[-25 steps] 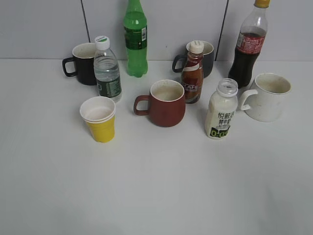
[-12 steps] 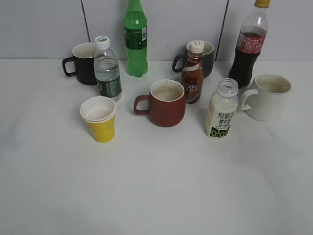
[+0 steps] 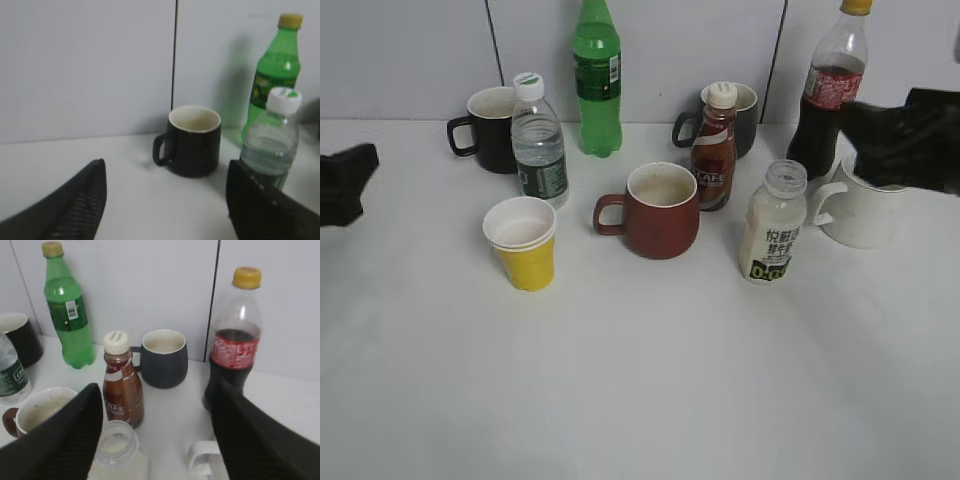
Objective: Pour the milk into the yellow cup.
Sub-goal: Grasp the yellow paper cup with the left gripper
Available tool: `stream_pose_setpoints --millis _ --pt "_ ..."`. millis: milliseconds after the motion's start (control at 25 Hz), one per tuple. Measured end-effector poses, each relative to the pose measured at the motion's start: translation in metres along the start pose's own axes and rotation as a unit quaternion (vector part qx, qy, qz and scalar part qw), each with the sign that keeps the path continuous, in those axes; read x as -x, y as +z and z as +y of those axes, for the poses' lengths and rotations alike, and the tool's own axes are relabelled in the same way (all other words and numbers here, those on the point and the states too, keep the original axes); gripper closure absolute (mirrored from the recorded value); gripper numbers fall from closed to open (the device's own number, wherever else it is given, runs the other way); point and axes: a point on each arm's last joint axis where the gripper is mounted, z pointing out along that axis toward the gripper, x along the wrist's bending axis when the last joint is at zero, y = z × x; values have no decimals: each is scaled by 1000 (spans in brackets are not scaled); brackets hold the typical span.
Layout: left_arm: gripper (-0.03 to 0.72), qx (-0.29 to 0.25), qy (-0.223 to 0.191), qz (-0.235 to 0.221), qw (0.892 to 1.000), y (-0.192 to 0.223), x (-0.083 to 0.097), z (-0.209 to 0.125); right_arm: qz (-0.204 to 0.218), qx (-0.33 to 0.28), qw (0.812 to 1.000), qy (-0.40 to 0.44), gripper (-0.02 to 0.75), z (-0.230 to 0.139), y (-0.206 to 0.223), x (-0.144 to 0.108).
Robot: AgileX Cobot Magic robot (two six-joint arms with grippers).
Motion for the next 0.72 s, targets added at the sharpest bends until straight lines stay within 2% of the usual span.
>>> stream_pose_setpoints --millis 40,160,320,440,520,560,600,640,720 --pt "120 1 0 0 1000 0 0 0 4 -10 1000 -3 227 -7 6 -2" --pt "120 -33 8 -31 999 2 5 -31 10 -41 999 -6 228 -27 16 -6" --pt "120 -38 -4 -45 998 -7 8 -54 18 -47 999 -15 229 -53 15 -10" --pt "120 -76 -5 -70 995 -12 13 -74 19 -53 998 -19 229 -69 10 -10" --pt "120 -79 -3 -81 994 -12 15 -76 26 -60 998 -26 229 -77 10 -11" --pt "120 -94 7 -125 988 -10 22 -84 32 -63 997 -28 229 -80 11 -12" --pt "120 -94 7 -125 988 -10 22 -84 38 -66 997 -30 229 -84 12 -13" --pt "120 -98 18 -165 981 -5 28 -87 45 -67 996 -33 230 -87 13 -15" --pt "120 -97 26 -189 977 2 31 -88 53 -67 996 -34 230 -93 17 -16"
